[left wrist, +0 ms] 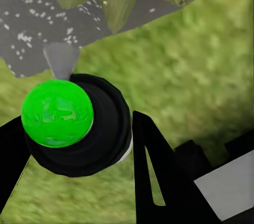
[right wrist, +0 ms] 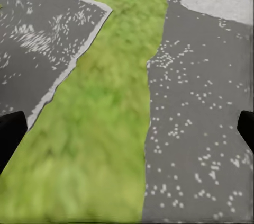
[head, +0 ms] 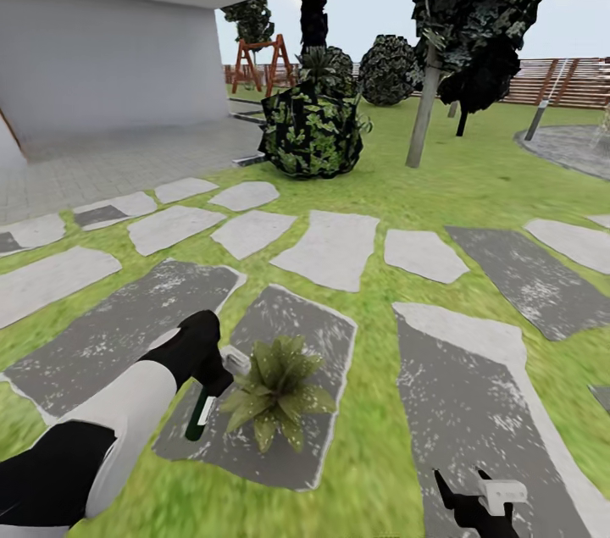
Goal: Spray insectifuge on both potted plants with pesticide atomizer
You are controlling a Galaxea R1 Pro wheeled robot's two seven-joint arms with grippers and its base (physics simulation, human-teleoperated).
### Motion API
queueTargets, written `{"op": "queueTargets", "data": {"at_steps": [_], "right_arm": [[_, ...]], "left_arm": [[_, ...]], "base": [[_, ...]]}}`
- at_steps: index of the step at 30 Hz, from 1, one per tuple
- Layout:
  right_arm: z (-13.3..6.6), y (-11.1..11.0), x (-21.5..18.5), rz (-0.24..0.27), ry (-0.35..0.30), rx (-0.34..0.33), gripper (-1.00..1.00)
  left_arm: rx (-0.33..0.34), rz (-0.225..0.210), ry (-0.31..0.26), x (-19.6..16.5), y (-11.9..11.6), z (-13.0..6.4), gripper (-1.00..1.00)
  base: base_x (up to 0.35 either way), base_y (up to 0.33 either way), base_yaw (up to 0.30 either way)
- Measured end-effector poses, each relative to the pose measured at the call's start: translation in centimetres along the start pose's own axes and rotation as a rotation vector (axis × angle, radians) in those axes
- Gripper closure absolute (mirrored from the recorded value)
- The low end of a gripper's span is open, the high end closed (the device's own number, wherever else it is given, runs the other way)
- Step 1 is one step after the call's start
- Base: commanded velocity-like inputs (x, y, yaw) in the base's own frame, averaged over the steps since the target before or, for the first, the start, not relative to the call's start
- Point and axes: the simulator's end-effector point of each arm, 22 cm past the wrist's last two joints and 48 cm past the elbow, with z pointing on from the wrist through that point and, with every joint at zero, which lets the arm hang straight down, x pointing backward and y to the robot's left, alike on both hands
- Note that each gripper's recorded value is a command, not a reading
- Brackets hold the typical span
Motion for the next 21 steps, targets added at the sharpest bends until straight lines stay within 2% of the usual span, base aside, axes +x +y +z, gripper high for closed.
{"op": "queueTargets", "data": {"at_steps": [4, 6, 9, 11, 21], "right_arm": [[0.0, 0.0, 0.0, 0.000, 0.000, 0.000, -1.00], [0.0, 0.1, 0.0, 0.001, 0.000, -0.001, -1.00], [0.0, 0.1, 0.0, 0.001, 0.000, -0.001, -1.00], [0.0, 0.1, 0.0, 0.001, 0.000, -0.001, -1.00], [0.0, 0.1, 0.1, 0.002, 0.000, -0.001, -1.00]], "left_arm": [[-0.002, -0.014, 0.034, 1.9, 0.7, 1.1, 1.00], [-0.020, -0.039, 0.069, 4.4, 2.7, 2.0, 1.00], [-0.024, -0.060, 0.083, 5.7, 3.7, 2.3, 1.00], [-0.014, -0.066, 0.099, 6.8, 3.5, 3.1, 1.00], [0.019, -0.057, 0.130, 8.2, 1.7, 4.9, 1.00]], "base": [[0.000, 0.000, -0.050], [0.000, 0.000, -0.005], [0.000, 0.000, -0.001], [0.000, 0.000, 0.000], [0.000, 0.000, 0.000]]}}
